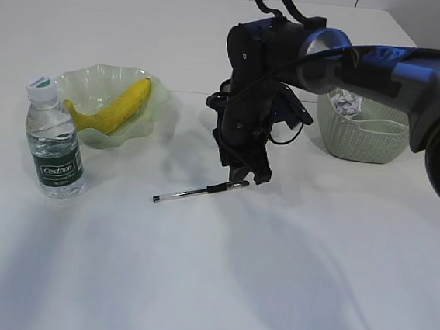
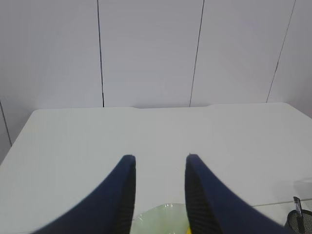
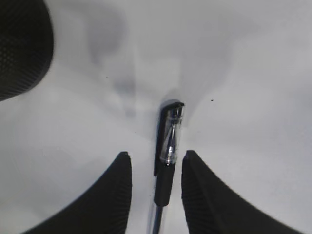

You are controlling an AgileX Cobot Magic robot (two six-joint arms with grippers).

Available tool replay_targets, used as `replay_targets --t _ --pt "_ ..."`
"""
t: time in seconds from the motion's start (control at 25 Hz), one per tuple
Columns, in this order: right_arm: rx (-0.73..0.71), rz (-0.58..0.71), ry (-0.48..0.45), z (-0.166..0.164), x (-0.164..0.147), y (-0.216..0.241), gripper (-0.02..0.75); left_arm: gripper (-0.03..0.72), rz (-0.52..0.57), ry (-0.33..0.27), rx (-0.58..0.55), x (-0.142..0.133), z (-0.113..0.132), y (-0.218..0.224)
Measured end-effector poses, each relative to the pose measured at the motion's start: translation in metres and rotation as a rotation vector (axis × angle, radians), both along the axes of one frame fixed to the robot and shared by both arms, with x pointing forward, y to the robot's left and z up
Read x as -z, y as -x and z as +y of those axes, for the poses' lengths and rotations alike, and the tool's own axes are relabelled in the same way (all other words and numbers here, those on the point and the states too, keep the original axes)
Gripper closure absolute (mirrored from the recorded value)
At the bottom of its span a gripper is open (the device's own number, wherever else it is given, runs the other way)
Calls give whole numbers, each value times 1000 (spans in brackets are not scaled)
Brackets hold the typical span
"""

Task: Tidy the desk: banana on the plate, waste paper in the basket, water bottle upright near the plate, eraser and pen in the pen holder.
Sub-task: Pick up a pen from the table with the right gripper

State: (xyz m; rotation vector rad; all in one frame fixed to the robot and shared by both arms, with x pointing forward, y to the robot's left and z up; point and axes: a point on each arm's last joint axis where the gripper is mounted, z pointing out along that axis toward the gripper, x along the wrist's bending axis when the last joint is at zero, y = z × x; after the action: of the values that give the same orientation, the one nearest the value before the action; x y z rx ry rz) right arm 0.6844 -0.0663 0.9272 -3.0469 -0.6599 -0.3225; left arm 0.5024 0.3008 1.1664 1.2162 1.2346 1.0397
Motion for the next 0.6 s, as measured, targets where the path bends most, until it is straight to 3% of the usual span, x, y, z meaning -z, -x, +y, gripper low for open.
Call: replay_targets --t 0.6 --pt "10 44 -19 4 19 0 479 449 0 0 -2 0 0 0"
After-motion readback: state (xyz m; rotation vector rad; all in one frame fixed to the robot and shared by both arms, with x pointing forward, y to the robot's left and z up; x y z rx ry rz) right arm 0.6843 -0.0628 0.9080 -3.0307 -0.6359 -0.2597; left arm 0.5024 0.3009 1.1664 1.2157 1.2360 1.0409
